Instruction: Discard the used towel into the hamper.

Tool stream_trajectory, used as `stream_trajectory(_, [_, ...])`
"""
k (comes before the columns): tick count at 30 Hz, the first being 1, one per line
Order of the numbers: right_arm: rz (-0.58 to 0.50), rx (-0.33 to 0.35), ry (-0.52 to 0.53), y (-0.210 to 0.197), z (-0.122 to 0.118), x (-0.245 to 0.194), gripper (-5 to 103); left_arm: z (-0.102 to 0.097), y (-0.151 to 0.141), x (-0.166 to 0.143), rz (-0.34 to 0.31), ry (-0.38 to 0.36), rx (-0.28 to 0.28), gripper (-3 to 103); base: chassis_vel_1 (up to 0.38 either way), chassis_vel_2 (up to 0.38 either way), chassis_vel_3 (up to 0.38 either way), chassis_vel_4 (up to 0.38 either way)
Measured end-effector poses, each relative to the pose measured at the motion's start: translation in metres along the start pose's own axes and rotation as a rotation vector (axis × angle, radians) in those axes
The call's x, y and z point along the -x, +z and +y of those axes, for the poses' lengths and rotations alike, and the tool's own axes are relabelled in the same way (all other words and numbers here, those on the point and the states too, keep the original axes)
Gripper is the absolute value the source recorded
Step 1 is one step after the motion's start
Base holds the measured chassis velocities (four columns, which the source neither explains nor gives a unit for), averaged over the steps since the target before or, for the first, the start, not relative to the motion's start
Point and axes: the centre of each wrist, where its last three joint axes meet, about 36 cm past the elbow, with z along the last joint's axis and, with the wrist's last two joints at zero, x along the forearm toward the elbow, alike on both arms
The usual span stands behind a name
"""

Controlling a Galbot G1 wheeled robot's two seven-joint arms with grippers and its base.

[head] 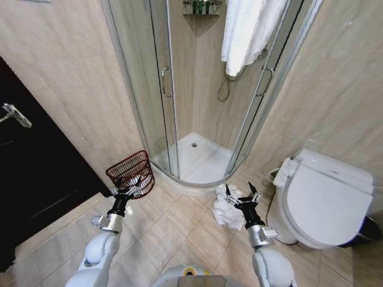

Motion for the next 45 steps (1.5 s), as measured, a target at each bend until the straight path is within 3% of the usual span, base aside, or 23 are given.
stream_trajectory(45, [-0.003, -0.013, -0.031, 0.0005, -0.0033, 0.0002, 100, 0.0048, -0.0002, -0.0018, -0.005, 0.006, 0.005, 100, 0.013, 0.012, -0.014, -0.012])
